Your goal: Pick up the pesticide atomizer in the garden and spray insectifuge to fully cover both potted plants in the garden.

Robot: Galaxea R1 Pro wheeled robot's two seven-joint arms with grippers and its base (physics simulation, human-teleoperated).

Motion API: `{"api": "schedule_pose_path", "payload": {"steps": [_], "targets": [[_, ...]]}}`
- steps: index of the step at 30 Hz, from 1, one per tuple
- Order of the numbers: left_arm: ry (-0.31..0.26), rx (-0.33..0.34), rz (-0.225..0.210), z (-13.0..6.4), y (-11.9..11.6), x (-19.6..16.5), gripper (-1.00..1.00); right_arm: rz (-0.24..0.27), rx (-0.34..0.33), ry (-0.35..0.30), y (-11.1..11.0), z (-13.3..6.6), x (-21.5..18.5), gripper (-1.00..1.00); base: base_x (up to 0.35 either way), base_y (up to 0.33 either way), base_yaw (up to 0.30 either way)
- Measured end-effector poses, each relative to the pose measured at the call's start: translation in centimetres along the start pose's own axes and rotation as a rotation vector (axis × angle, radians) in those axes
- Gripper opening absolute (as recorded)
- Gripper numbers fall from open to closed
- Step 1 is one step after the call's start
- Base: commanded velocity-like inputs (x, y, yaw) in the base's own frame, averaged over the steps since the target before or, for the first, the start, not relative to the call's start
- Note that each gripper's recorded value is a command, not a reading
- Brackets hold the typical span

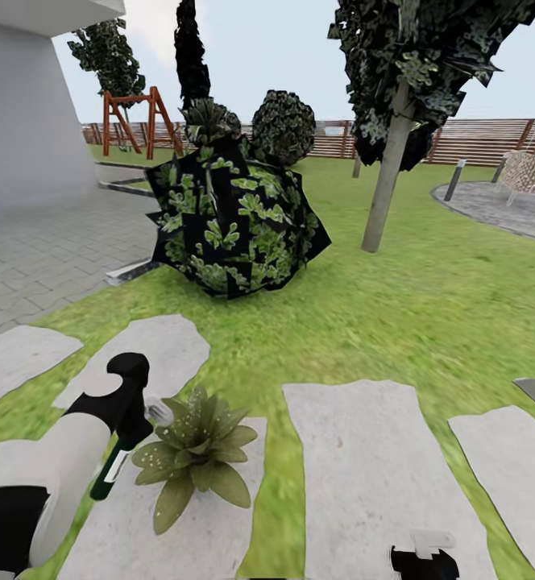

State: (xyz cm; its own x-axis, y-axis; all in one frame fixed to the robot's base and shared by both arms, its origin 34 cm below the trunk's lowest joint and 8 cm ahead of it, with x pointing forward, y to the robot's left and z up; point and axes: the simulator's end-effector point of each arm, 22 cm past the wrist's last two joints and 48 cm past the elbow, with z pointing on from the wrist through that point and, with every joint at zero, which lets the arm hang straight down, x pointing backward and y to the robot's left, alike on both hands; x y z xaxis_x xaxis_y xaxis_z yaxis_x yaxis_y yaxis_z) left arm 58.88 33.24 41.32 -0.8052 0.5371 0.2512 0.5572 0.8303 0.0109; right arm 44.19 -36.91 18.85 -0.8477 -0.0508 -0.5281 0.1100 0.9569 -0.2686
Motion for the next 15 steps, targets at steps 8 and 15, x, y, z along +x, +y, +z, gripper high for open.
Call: {"api": "schedule_pose_path", "payload": {"steps": [8,15], "targets": [[0.052,0.077,0.003,4.1,-2.6,2.6,-1.0,0.0,0.0,-0.001,0.0,0.0,0.0,1.0,0.0,-0.017,0.0],[0.058,0.164,-0.023,6.8,-3.6,5.2,-1.0,0.0,-0.001,-0.001,0.0,0.0,-0.1,1.0,0.0,0.0,0.0]]}}
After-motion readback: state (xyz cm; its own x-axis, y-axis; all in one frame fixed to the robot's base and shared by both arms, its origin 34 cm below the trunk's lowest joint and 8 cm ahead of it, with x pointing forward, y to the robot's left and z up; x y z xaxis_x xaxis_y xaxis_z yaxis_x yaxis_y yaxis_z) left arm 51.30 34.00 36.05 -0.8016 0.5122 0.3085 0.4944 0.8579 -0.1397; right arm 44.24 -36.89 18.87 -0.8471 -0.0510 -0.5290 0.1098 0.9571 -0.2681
